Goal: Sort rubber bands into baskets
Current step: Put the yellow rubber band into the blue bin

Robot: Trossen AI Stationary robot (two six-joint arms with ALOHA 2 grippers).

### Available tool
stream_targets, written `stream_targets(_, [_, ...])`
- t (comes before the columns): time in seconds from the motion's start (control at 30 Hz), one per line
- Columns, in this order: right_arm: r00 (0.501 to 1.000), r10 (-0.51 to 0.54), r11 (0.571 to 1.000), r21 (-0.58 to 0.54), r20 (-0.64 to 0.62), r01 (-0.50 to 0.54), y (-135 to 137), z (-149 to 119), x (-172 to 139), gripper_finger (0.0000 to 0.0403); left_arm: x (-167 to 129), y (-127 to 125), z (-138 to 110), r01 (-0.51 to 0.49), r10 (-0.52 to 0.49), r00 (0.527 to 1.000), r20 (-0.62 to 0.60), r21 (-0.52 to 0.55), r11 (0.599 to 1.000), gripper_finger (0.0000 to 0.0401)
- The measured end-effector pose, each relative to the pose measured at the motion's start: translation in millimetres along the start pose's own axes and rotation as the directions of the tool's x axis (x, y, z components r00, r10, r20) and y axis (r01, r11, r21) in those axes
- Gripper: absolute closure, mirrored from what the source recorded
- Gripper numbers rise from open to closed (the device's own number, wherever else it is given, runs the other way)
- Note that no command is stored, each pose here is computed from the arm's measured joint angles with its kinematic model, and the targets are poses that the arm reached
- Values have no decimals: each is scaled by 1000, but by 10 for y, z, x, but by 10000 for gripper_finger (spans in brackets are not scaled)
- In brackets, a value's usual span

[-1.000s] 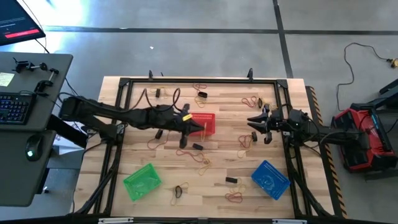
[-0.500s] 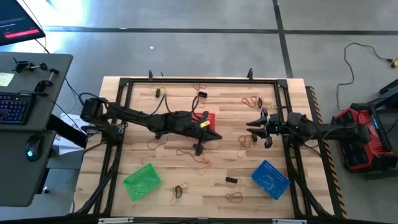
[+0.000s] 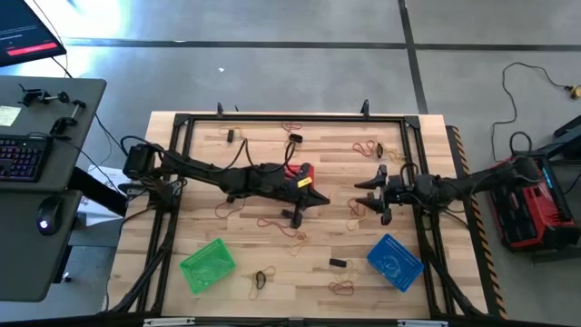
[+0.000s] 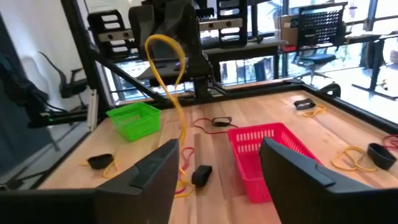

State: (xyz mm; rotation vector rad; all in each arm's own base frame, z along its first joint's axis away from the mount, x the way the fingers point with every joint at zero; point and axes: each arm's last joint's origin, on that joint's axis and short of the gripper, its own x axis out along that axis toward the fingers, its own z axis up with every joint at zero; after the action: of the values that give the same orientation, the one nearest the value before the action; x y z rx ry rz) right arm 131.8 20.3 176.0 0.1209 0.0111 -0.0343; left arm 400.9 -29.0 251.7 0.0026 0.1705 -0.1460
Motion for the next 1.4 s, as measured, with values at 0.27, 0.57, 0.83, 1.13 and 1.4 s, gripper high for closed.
stream_targets(0.27, [1000,-17,1000,3,18,17,130,-62,138,177,33,10,-46,-16,16,1000,-4,-2,1000,401])
stream_targets(0.57, [999,-44,999,-14,24,45,302,-18,390,177,32,15,-42,-22,22,1000,0,0,1000,401])
stream_targets(0.83, [981,-191,978,-98,-40,186,570,145,876,177,32,15,-41,-22,22,1000,1,0,1000,401])
stream_targets(1.13, [964,-254,964,-101,-84,245,671,151,1110,190,32,10,-43,-21,21,1000,-1,10,1000,401])
stream_targets(1.4, [948,-310,947,-114,-66,302,729,155,1078,305,31,8,-56,-20,20,1000,-8,19,1000,401])
